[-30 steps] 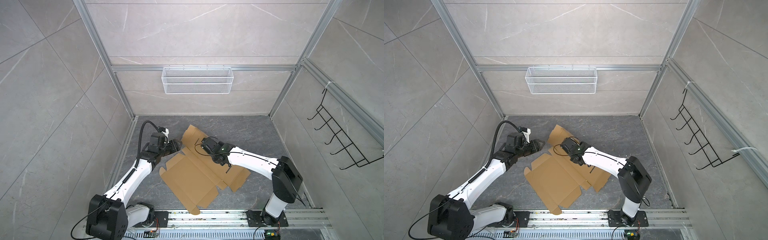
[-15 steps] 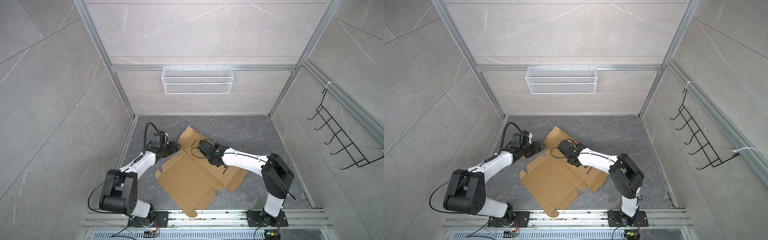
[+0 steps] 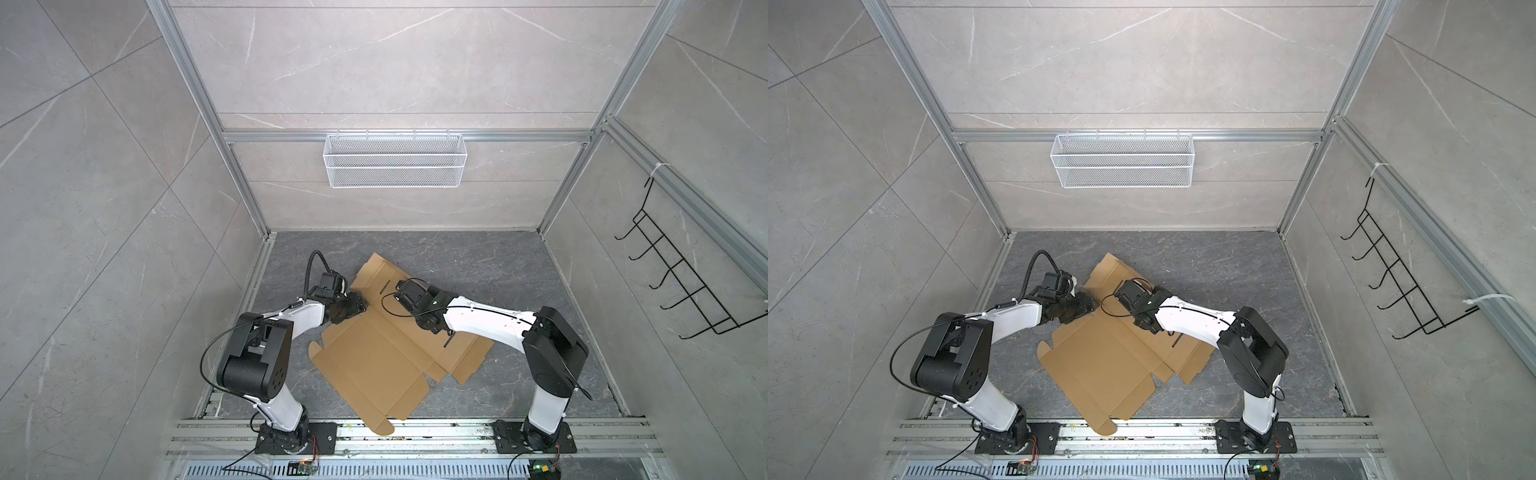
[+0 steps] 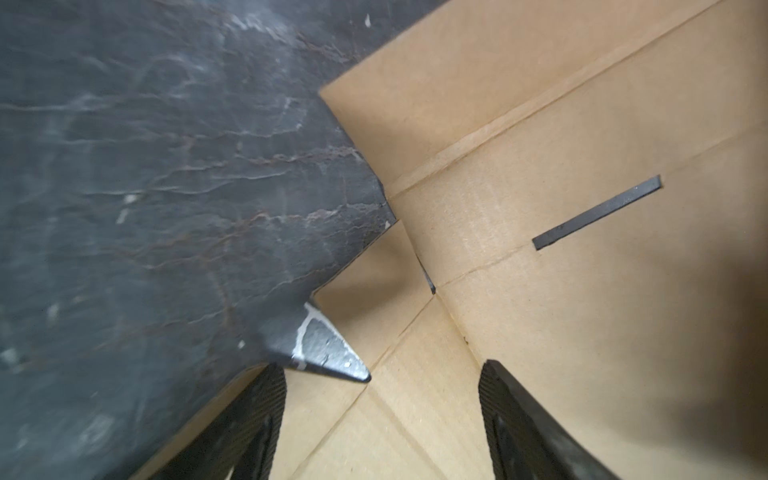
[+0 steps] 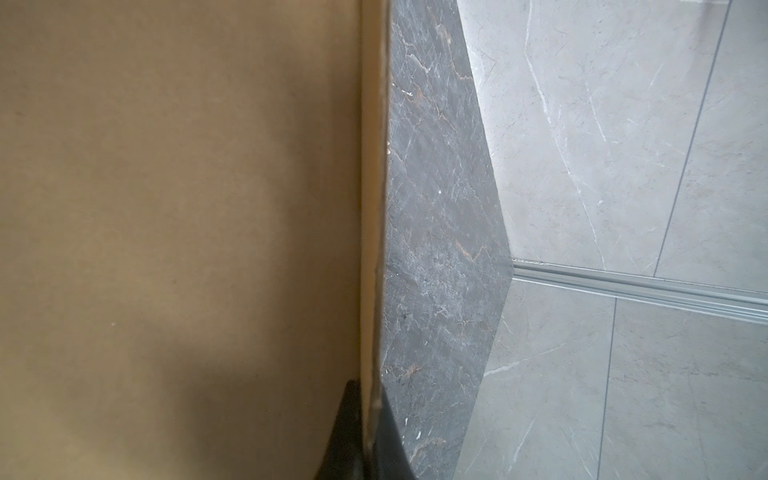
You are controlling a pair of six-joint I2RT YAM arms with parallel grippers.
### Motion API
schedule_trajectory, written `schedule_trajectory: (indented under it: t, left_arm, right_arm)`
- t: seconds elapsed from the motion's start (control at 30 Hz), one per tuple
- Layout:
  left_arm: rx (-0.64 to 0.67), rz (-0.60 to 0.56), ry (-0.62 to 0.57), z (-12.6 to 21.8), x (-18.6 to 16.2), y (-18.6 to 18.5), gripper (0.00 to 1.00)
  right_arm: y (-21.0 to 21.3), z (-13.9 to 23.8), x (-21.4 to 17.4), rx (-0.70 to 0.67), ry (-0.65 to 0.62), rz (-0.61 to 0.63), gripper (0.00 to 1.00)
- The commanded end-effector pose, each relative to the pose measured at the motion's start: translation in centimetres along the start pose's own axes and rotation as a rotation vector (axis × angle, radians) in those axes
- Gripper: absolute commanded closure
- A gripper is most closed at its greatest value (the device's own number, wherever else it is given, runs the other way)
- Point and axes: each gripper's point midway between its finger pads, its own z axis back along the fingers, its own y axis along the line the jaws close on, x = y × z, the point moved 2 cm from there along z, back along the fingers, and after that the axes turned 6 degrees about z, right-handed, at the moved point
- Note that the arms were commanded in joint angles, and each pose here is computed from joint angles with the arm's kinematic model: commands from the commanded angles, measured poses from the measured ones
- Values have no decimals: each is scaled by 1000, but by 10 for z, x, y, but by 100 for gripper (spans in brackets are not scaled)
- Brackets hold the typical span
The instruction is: Fold the paper box
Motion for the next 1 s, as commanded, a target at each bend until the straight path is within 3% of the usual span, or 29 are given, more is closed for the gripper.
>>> schedule_trajectory:
  t: [0.0, 0.27, 0.73, 0.97]
  left_arm:
    - [-22, -41, -41, -5, 13, -7, 24]
    - [-53, -34, -8, -23, 11, -8, 25]
    - [-159, -74, -35, 12, 0, -44, 31]
    - [-154, -108, -33, 10, -12, -48, 31]
  right_arm:
    - [4, 2, 0, 12, -13, 0, 100]
    - [6, 0, 2, 15, -14, 0, 100]
    - [0, 1, 5, 6, -17, -15, 100]
    - [1, 1, 5, 6, -16, -16, 100]
